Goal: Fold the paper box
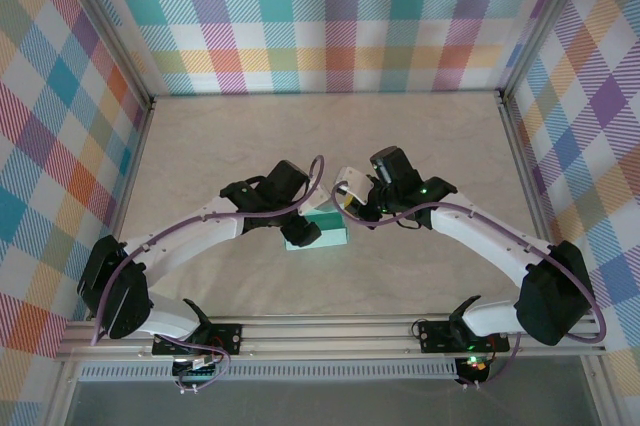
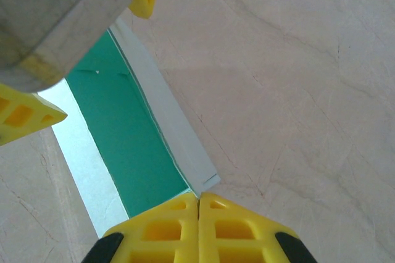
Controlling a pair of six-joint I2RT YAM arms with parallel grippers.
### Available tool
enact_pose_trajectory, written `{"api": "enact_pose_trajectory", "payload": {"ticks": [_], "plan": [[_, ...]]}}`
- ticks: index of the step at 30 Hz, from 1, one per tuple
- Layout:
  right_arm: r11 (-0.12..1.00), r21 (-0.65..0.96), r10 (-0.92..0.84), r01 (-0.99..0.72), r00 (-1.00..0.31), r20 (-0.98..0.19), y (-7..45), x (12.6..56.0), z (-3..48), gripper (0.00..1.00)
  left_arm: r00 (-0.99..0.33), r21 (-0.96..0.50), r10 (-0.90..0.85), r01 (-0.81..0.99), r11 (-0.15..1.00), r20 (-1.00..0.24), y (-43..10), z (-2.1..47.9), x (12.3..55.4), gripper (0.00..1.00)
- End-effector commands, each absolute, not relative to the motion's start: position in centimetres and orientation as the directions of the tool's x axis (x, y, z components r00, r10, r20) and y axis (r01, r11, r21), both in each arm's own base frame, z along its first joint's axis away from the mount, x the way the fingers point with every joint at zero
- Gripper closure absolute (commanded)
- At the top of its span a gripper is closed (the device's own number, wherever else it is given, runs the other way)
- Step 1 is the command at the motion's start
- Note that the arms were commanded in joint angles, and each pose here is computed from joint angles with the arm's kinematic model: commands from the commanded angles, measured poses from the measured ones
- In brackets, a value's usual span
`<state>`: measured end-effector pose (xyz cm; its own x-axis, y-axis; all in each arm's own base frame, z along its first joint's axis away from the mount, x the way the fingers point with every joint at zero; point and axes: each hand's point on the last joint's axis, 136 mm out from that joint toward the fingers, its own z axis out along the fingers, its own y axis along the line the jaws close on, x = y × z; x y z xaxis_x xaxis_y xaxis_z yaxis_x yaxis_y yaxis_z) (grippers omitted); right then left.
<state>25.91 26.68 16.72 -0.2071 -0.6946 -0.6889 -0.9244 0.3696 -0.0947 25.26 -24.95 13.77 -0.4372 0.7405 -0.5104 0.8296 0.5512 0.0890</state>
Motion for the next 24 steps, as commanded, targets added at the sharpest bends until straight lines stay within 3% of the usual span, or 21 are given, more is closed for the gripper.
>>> {"api": "enact_pose_trajectory", "payload": {"ticks": [1, 24], "plan": [[0.363, -0.077, -0.696, -0.929, -0.215, -0.685, 26.8, 25.5, 16.1, 1.0, -0.457, 0.083, 0.717, 0.811, 0.578, -0.526, -24.7, 14.2, 25.4, 0.21], [0.361, -0.077, -0.703, -0.929, -0.217, -0.677, 26.9, 25.7, 15.8, 1.0, -0.384, 0.206, 0.677, 0.756, 0.621, -0.628, -22.7, 18.2, 26.0, 0.0]]}}
